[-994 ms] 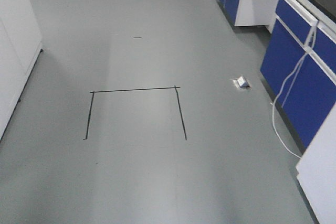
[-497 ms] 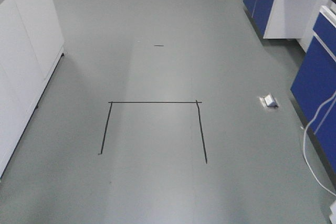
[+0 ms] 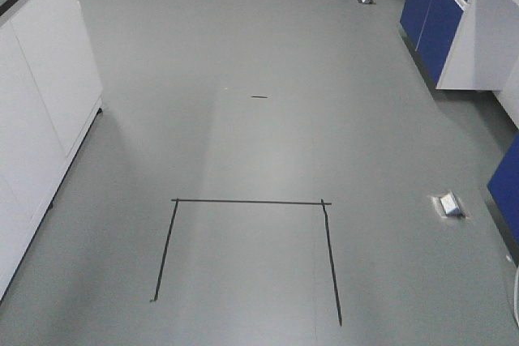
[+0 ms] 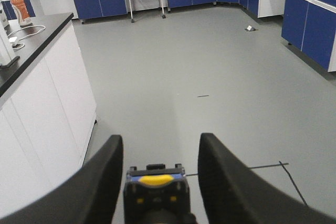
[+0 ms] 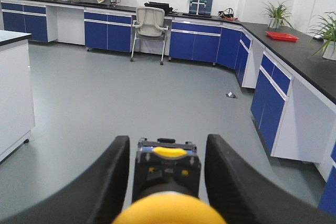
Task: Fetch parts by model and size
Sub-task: 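Drive the base away from the bench across the lab floor, then turn the base toward the blue-cabinet counter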
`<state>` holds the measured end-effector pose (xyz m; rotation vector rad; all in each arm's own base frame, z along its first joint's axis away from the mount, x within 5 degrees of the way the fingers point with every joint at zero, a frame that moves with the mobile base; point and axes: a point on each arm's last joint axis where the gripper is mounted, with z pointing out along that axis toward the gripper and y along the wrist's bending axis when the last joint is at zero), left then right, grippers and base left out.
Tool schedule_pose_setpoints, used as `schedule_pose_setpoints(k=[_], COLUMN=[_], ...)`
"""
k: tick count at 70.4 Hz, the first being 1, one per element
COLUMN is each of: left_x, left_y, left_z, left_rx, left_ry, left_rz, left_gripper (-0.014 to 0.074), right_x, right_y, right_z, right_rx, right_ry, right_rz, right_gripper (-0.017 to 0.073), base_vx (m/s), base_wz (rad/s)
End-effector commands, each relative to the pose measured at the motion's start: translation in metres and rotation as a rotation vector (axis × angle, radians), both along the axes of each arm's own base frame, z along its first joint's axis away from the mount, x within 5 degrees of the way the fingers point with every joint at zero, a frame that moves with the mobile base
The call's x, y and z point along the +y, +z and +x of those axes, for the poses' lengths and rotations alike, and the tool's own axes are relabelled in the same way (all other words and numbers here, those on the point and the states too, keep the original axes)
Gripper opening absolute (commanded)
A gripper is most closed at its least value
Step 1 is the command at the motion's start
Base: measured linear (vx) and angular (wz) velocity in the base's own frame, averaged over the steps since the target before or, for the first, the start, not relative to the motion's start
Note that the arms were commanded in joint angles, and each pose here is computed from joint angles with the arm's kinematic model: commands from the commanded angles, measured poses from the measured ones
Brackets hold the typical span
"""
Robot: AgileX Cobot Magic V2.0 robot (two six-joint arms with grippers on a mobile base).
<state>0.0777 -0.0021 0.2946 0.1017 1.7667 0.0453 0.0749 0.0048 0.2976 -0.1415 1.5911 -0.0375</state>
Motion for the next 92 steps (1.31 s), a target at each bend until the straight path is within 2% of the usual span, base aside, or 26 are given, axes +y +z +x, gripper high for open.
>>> schedule_pose_setpoints(k=[1,57,92], left_x=[-0.0007,-0.0007,-0.0007], left_y=[0.0165,0.0165,0.0165], left_z=[0.001,0.001,0.001], left_rx=[-0.102,-0.102,-0.102], left_ry=[-0.007,-0.007,-0.007], left_rz=[-0.01,-0.01,-0.01], left_gripper=[-0.0004,-0.0004,-0.0004], right_x=[-0.0002,-0.0002,-0.0002], right_y=[0.0172,0.0169,0.0169], right_z=[-0.0008,-0.0008,-0.0008], right_rx=[-0.107,-0.103,-0.103], right_ry=[-0.003,-0.003,-0.003], right_rz=[0.003,0.002,0.002], right_gripper=[-0.001,-0.001,-0.001], base_vx=[0.45,0.47,0.5], base_wz=[0.05,0.05,-0.11])
